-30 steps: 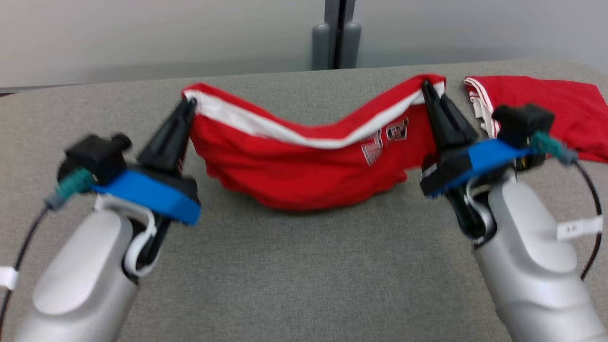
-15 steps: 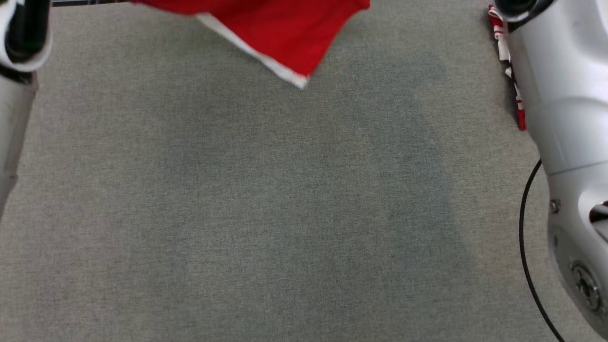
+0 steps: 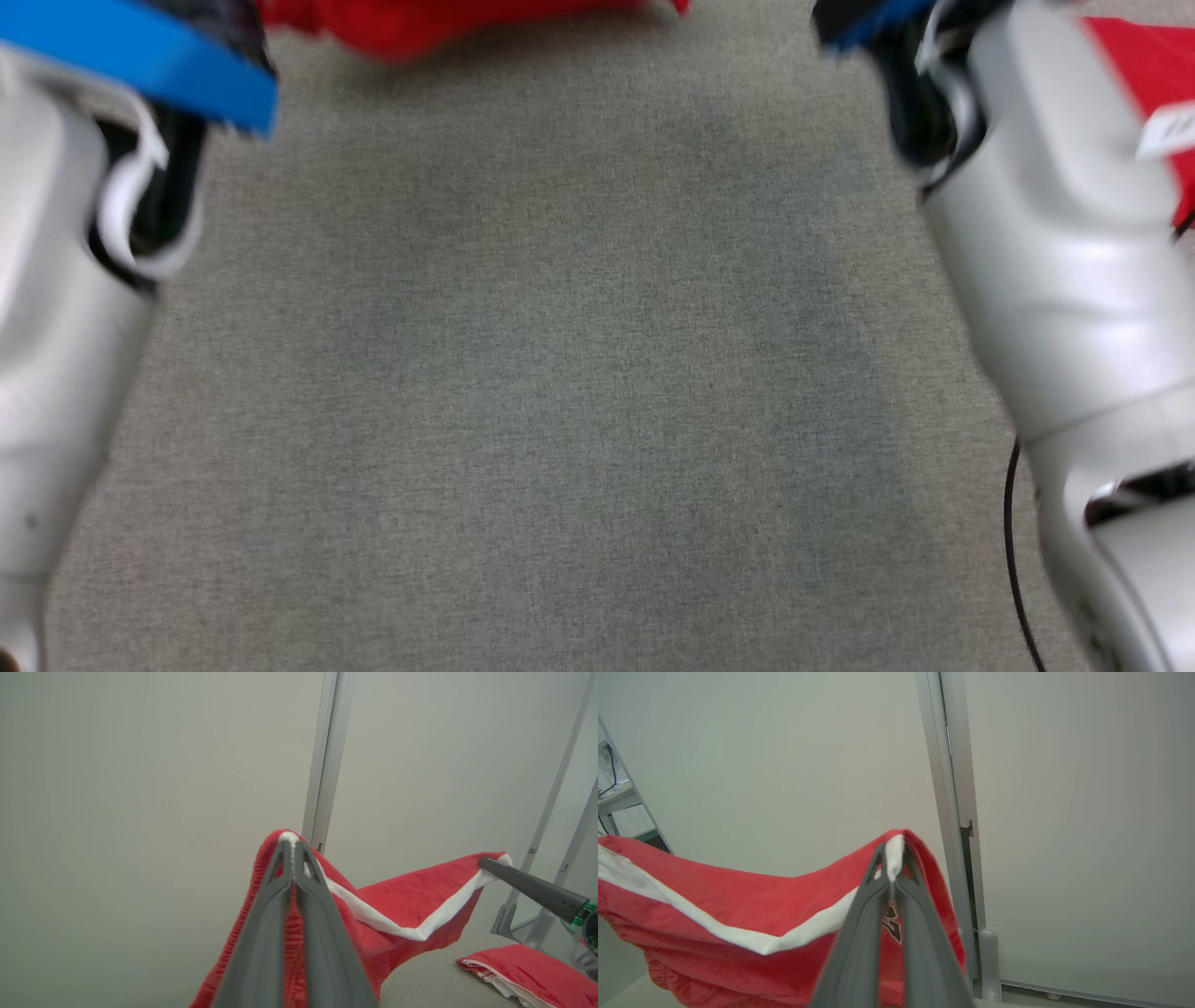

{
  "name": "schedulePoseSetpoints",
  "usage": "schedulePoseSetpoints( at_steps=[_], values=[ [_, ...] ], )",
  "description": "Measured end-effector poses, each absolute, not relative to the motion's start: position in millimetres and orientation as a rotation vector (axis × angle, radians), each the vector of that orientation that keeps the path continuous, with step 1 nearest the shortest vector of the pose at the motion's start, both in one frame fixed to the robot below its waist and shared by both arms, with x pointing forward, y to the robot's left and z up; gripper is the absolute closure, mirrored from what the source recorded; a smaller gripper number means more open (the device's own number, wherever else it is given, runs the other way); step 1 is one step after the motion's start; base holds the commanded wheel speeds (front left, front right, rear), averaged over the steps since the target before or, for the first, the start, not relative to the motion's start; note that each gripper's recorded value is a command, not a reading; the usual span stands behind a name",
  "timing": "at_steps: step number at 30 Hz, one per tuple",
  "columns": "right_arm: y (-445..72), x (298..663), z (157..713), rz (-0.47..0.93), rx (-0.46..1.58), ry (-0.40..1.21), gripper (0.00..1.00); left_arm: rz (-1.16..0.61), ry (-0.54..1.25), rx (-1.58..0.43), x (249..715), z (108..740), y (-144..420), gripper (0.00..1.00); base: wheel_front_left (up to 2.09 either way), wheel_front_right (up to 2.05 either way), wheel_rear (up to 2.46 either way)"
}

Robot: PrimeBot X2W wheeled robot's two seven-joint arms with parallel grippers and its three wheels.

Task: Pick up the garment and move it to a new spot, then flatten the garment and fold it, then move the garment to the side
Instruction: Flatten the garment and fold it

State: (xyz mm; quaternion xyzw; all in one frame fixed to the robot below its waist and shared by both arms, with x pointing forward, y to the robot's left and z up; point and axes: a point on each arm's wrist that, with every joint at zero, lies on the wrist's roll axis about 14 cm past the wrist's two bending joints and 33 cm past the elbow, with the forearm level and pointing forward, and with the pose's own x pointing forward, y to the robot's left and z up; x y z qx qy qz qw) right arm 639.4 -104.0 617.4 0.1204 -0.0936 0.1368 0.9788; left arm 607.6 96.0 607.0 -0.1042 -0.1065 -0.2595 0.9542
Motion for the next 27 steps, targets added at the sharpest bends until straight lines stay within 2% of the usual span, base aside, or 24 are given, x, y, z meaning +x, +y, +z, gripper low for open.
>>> schedulePoseSetpoints(
  at_steps=[6, 15, 21, 27],
  values=[
    [-105, 596, 539, 0.265, 0.25, -0.027, 1.0, -0.499, -0.057, -0.272, 554, 536, 101, 1.0, 0.0, 0.0, 0.0],
    [-122, 494, 451, 0.236, 0.272, 0.177, 1.0, -0.4, 0.121, -0.365, 444, 467, 115, 1.0, 0.0, 0.0, 0.0],
    [-130, 434, 424, 0.228, 0.295, 0.251, 1.0, -0.367, 0.194, -0.391, 386, 444, 115, 1.0, 0.0, 0.0, 0.0],
    [-137, 394, 415, 0.223, 0.315, 0.291, 1.0, -0.403, 0.233, -0.405, 340, 437, 95, 1.0, 0.0, 0.0, 0.0]
  ],
)
